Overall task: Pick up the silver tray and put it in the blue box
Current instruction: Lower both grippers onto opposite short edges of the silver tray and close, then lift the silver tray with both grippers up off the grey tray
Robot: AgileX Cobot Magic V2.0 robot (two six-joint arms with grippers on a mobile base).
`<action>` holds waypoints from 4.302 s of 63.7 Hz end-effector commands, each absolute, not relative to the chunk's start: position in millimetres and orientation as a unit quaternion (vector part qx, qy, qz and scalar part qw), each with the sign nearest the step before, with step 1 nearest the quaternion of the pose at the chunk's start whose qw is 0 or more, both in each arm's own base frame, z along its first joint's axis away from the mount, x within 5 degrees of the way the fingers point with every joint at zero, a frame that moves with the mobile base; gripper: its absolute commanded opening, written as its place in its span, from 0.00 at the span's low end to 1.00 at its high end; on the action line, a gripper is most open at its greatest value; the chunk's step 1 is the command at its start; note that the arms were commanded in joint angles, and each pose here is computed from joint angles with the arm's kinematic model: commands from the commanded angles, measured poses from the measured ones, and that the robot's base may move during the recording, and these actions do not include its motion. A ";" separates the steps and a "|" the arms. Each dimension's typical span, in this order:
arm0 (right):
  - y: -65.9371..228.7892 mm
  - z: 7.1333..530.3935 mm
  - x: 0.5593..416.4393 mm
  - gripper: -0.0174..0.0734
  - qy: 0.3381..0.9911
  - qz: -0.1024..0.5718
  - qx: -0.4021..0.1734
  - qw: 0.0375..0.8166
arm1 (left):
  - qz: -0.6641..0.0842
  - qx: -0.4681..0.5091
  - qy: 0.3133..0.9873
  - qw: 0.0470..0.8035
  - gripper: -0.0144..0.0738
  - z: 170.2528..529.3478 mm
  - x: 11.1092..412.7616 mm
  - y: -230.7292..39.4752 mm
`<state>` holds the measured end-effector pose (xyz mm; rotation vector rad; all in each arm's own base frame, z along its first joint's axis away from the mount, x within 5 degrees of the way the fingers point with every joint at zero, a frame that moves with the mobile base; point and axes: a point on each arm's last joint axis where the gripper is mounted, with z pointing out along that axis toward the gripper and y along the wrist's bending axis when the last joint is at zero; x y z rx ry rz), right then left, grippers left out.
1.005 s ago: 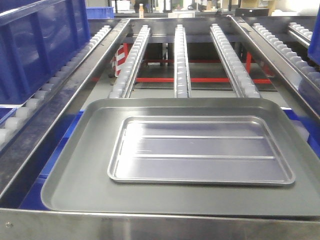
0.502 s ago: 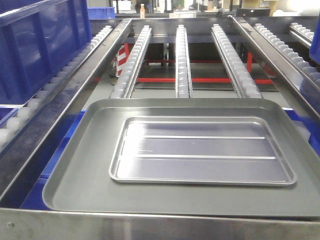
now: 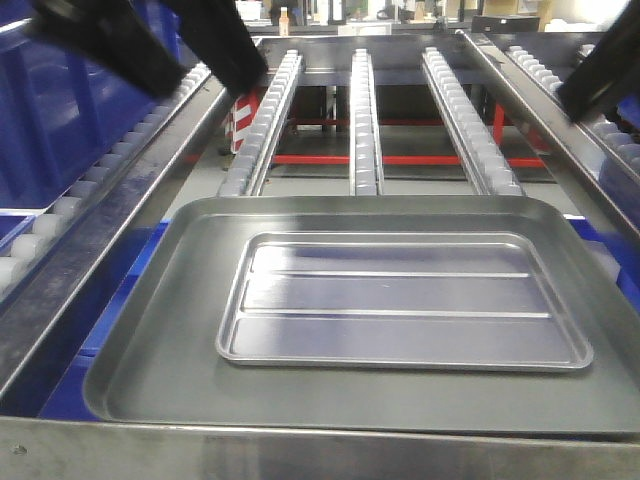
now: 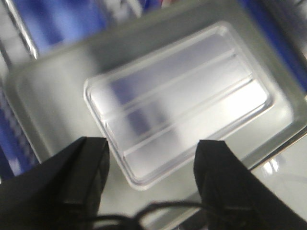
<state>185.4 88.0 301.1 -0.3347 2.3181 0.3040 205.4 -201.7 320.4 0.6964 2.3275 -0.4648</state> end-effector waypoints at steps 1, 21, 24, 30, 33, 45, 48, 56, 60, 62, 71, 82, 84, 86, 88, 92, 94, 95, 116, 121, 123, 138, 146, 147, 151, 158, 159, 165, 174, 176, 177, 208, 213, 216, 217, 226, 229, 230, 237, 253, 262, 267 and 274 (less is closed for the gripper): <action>94.6 313.3 203.2 0.71 0.915 0.121 -0.108 0.368 | -0.180 0.224 0.902 0.323 0.52 335.4 222.6 -208.5; 103.2 281.1 257.0 0.71 0.955 0.064 -0.003 0.288 | -0.143 0.138 0.943 0.265 0.52 290.6 262.9 -235.4; 103.1 274.3 261.5 0.71 0.958 0.054 0.012 0.282 | -0.140 0.128 0.947 0.258 0.52 284.2 265.4 -237.1; 102.4 265.2 267.8 0.71 0.960 0.034 0.020 0.276 | -0.127 0.128 0.952 0.248 0.52 272.7 269.6 -240.0; 103.0 261.0 270.3 0.71 0.961 0.029 0.020 0.273 | -0.122 0.129 0.954 0.242 0.52 267.0 271.5 -241.4; 107.1 249.3 279.1 0.71 0.962 0.034 0.018 0.270 | -0.113 0.125 0.957 0.235 0.52 251.0 277.9 -246.3; 107.2 247.0 281.3 0.71 0.962 0.036 0.020 0.270 | -0.112 0.124 0.958 0.233 0.52 248.1 278.9 -247.3; 109.4 239.5 285.9 0.71 0.963 0.038 0.019 0.267 | -0.109 0.115 0.960 0.230 0.52 240.9 282.3 -248.5; 110.1 235.1 287.4 0.71 0.965 0.035 0.018 0.260 | -0.105 0.116 0.961 0.227 0.52 237.1 283.4 -249.3; 110.6 232.0 288.5 0.71 0.966 0.033 0.018 0.256 | -0.104 0.116 0.962 0.226 0.52 235.2 284.0 -249.8; 112.4 223.0 292.2 0.71 0.968 0.030 0.016 0.247 | -0.105 0.117 0.961 0.226 0.52 230.8 285.9 -251.8; 114.5 216.4 295.9 0.71 0.968 0.032 0.014 0.247 | -0.102 0.119 0.962 0.224 0.52 226.4 287.3 -252.9; 114.9 215.0 296.7 0.71 0.969 0.032 0.013 0.246 | -0.100 0.120 0.962 0.223 0.52 224.5 287.8 -253.1; 115.2 213.3 297.1 0.71 0.969 0.031 0.013 0.244 | -0.099 0.120 0.963 0.222 0.52 223.5 288.0 -253.3; 115.5 211.7 297.7 0.71 0.970 0.031 0.013 0.243 | -0.099 0.120 0.963 0.221 0.52 223.0 288.1 -253.4; 116.0 207.5 298.9 0.71 0.971 0.029 0.012 0.238 | -0.098 0.120 0.963 0.220 0.52 222.1 288.3 -253.5; 116.2 206.4 299.3 0.71 0.971 0.029 0.012 0.237 | -0.098 0.120 0.963 0.220 0.52 222.1 288.3 -253.5; 116.3 205.6 299.5 0.71 0.971 0.028 0.012 0.235 | -0.098 0.120 0.963 0.220 0.52 222.1 288.3 -253.5; 116.9 200.7 300.7 0.60 0.973 0.025 0.009 0.229 | -0.095 0.120 0.964 0.217 0.47 221.2 287.9 -253.1; 116.8 200.7 300.6 0.46 0.973 0.025 0.009 0.229 | -0.093 0.120 0.965 0.214 0.39 220.9 287.6 -252.7; 116.8 200.7 300.6 0.40 0.973 0.025 0.009 0.229 | -0.092 0.120 0.965 0.213 0.35 220.8 287.4 -252.4; 116.3 200.7 300.8 0.25 0.973 0.021 0.005 0.230 | -0.086 0.120 0.967 0.208 0.04 220.2 286.7 -251.4; 115.4 202.5 299.9 0.25 0.973 0.017 0.004 0.230 | -0.082 0.111 0.970 0.200 0.05 219.5 285.6 -250.2; 115.1 203.2 299.5 0.25 0.973 0.017 0.004 0.230 | -0.080 0.109 0.971 0.198 0.05 220.0 285.0 -249.5; 114.0 208.0 297.6 0.25 0.972 0.017 0.005 0.233 | -0.076 0.106 0.973 0.192 0.05 221.5 283.5 -247.8; 111.3 221.8 292.3 0.25 0.969 0.020 0.008 0.245 | -0.070 0.105 0.974 0.187 0.05 228.7 279.6 -243.7; 110.6 223.9 291.1 0.25 0.969 0.020 0.009 0.245 | -0.069 0.104 0.974 0.187 0.05 229.9 279.1 -243.2; 106.2 237.7 283.3 0.25 0.968 0.017 0.014 0.250 | -0.068 0.093 0.974 0.194 0.05 241.4 277.1 -239.7; 102.3 259.1 269.0 0.25 0.965 0.018 0.016 0.261 | -0.062 0.091 0.973 0.202 0.05 267.9 275.8 -239.8; 101.6 263.4 265.6 0.25 0.965 0.018 0.016 0.263 | -0.061 0.093 0.972 0.205 0.05 275.2 274.9 -241.0; 101.2 264.4 264.9 0.25 0.964 0.018 0.017 0.263 | -0.060 0.093 0.972 0.209 0.05 278.3 276.0 -241.1; 102.0 361.1 237.6 0.25 0.946 0.031 0.016 0.321 | -0.071 0.103 0.955 0.270 0.05 361.6 247.9 -237.0; 101.5 363.0 237.0 0.25 0.946 0.031 0.016 0.323 | -0.078 0.101 0.951 0.282 0.05 369.0 245.3 -233.7; 101.3 362.2 237.0 0.25 0.947 0.028 0.016 0.320 | -0.082 0.101 0.949 0.288 0.05 372.3 244.1 -232.2; 101.2 361.9 236.9 0.25 0.947 0.027 0.016 0.319 | -0.081 0.101 0.949 0.289 0.05 372.3 244.2 -232.0; 101.0 360.4 237.1 0.25 0.949 0.022 0.013 0.313 | -0.079 0.102 0.948 0.290 0.05 372.4 244.5 -231.8; 101.0 360.4 237.1 0.25 0.949 0.022 0.013 0.313 | -0.082 0.102 0.947 0.292 0.05 372.8 244.8 -232.3; 101.0 360.3 237.0 0.25 0.950 0.022 0.013 0.313 | -0.084 0.102 0.947 0.294 0.05 373.0 245.0 -232.6; 100.6 360.3 237.1 0.25 0.950 0.019 0.010 0.313 | -0.086 0.103 0.945 0.299 0.05 373.6 245.6 -233.2; 100.4 360.2 237.0 0.25 0.950 0.017 0.010 0.312 | -0.085 0.103 0.946 0.295 0.05 371.3 246.4 -234.4; 100.4 360.2 237.0 0.25 0.950 0.017 0.010 0.312 | -0.084 0.104 0.947 0.293 0.05 369.5 247.3 -235.4; 100.4 360.2 237.0 0.25 0.950 0.017 0.010 0.312 | -0.084 0.104 0.947 0.293 0.05 369.5 247.3 -235.4; 100.4 360.2 237.0 0.25 0.950 0.017 0.010 0.312 | -0.084 0.104 0.947 0.293 0.05 369.5 247.3 -235.4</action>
